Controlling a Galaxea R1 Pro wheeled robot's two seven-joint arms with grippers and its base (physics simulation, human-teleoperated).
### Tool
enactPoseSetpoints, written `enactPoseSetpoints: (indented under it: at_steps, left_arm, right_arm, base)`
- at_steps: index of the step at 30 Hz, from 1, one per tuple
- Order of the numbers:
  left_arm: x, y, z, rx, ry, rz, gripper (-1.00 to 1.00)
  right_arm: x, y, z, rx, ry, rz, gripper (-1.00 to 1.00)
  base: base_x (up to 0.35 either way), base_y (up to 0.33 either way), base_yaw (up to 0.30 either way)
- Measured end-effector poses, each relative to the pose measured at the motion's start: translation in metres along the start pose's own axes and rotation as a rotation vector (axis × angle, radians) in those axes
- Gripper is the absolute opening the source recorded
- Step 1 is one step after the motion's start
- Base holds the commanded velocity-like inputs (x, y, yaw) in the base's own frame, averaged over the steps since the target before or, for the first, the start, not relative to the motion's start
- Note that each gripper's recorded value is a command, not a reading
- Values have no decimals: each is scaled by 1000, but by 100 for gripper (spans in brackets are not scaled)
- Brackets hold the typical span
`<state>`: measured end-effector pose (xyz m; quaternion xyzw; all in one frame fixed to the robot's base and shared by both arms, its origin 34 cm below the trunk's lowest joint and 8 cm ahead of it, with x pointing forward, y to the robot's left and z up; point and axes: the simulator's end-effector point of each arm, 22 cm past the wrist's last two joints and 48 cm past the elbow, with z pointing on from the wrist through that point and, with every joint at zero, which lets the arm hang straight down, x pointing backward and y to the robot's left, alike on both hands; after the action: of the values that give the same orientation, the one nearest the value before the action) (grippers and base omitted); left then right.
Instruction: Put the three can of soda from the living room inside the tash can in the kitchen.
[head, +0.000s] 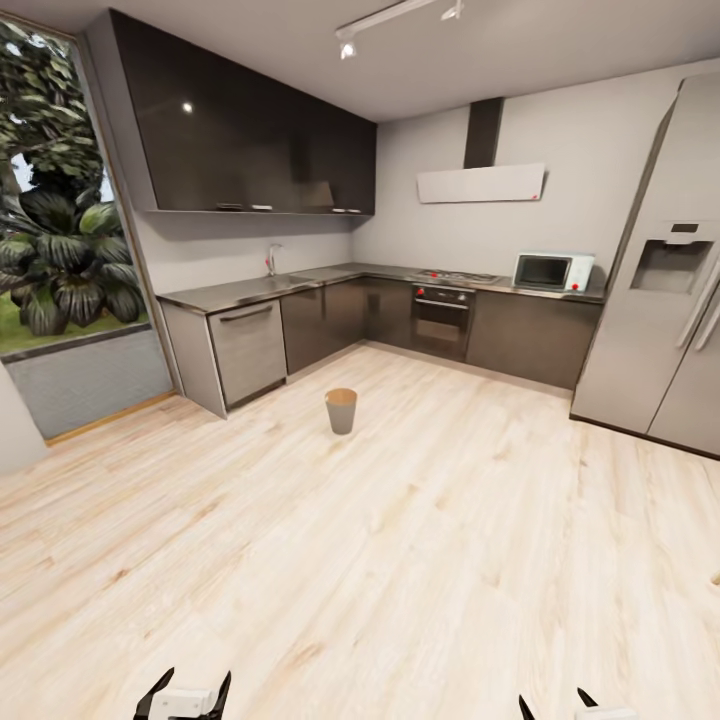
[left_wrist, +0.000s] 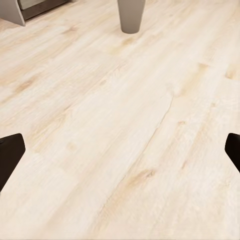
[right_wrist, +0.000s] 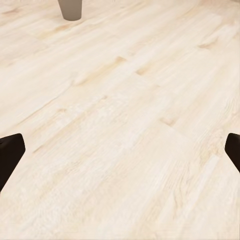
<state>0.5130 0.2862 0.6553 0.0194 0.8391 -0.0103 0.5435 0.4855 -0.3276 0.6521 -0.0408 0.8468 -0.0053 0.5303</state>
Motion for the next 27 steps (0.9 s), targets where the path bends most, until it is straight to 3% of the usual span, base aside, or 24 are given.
enactPoseSetpoints:
  at_steps: [12,27]
  left_arm:
    - [0,0,0,0,0,0,100]
    - [2,0,0,-1,5,1,100]
  right_arm:
    - [0,0,0,1,1,0,100]
    - [18,2,-3,-2,39,5,100]
  base:
    - [173,64,31]
    - [166,7,135]
